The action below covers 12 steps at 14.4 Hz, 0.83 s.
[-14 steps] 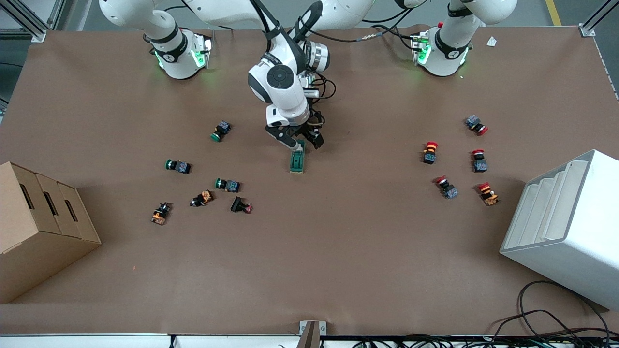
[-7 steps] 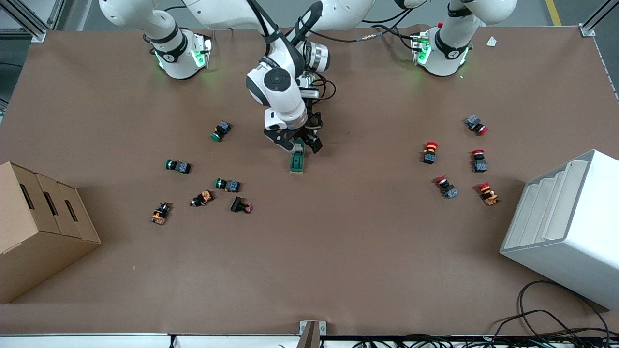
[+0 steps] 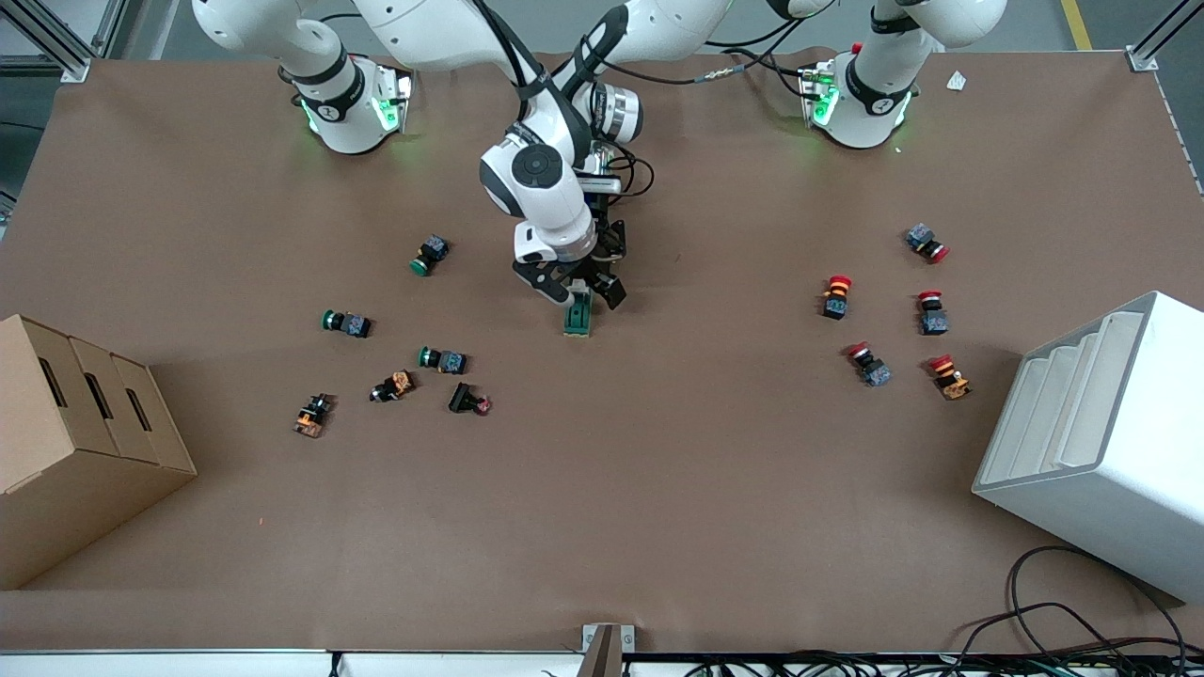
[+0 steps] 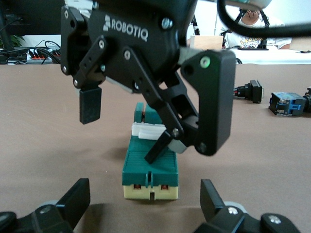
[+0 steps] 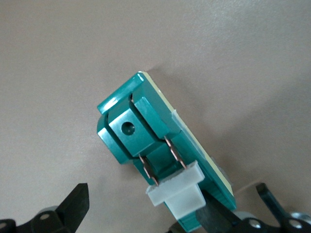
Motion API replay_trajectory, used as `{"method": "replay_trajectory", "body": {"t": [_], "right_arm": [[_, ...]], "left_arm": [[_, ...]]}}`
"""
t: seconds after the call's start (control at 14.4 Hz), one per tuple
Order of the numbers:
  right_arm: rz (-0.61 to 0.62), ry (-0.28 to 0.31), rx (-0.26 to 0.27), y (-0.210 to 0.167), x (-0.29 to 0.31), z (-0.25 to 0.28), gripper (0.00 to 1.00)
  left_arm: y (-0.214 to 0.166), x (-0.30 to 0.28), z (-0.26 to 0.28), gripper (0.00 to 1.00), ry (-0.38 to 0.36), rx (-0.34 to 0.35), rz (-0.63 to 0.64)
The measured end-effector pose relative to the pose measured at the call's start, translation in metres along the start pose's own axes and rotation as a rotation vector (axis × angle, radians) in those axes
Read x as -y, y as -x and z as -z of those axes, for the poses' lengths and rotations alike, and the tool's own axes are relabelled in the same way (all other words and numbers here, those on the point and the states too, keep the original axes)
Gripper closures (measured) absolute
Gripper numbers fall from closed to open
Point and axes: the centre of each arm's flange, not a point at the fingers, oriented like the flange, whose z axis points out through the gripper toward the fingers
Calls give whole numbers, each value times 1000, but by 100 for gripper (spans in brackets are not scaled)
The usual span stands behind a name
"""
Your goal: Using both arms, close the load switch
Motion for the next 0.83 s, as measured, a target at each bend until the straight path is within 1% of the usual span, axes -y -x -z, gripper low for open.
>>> {"method": "replay_trajectory", "body": {"t": [0.14,0.28,0.56,0.83], "right_arm": [[-8,-8,0,-3,5,1,0],[-25,-31,-4,-15,14,8,0],[-49,16,18,-21,29,18,0],[-76,-37,7,-46,51,35,0]], "left_arm": [[-1,0,-1,0,-1,-1,2],[-1,0,-2,0,-2,-1,3],[-2,-1,-3,0,-3,-2,5],[-3,-1,-3,0,-3,-2,7]]}}
